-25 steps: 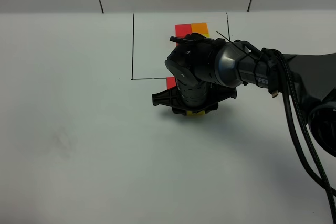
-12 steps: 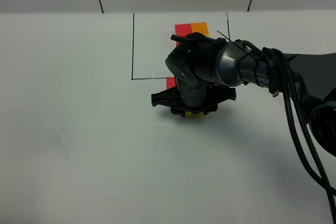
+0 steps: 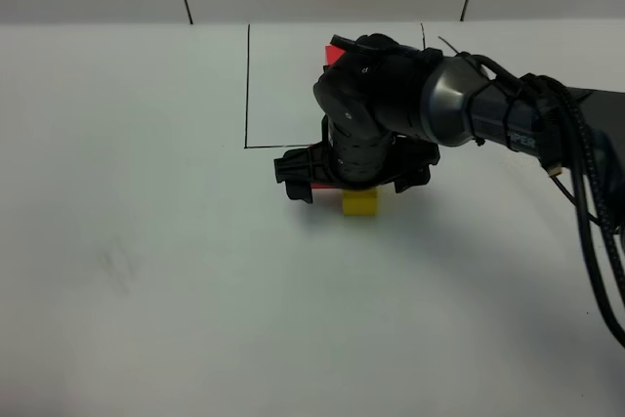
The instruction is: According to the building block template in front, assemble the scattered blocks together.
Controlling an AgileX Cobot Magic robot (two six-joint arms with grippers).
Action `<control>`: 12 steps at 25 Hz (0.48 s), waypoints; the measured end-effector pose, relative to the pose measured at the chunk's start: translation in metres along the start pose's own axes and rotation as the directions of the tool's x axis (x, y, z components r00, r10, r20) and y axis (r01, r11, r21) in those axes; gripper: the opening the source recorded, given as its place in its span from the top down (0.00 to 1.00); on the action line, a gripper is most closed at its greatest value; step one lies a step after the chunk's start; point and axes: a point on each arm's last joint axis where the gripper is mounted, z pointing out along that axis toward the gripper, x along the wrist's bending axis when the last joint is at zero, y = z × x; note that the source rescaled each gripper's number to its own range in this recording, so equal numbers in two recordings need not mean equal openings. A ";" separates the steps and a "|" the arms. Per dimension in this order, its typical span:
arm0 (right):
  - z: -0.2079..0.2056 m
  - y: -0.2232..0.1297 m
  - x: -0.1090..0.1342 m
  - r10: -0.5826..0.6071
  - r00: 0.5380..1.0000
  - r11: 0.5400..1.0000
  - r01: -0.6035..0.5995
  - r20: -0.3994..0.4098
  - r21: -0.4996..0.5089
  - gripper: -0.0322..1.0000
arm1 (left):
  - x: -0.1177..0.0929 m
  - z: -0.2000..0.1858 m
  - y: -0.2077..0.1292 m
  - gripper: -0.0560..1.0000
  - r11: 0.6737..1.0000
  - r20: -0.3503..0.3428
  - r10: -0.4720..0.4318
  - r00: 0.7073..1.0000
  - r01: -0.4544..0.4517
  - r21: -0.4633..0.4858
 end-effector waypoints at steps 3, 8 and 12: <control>-0.021 0.009 -0.016 -0.033 0.999 0.999 0.033 -0.021 -0.007 0.01 | 0.000 0.000 0.000 0.30 1.000 0.000 0.000 1.000 0.000 0.000; -0.027 0.012 -0.078 -0.019 0.999 0.998 0.021 -0.034 0.054 0.00 | 0.000 0.000 0.000 0.30 1.000 0.000 0.000 1.000 0.000 0.000; -0.035 -0.002 -0.136 0.032 0.999 0.996 -0.032 -0.001 0.080 0.00 | 0.000 0.000 0.000 0.30 1.000 0.000 0.000 1.000 0.000 0.000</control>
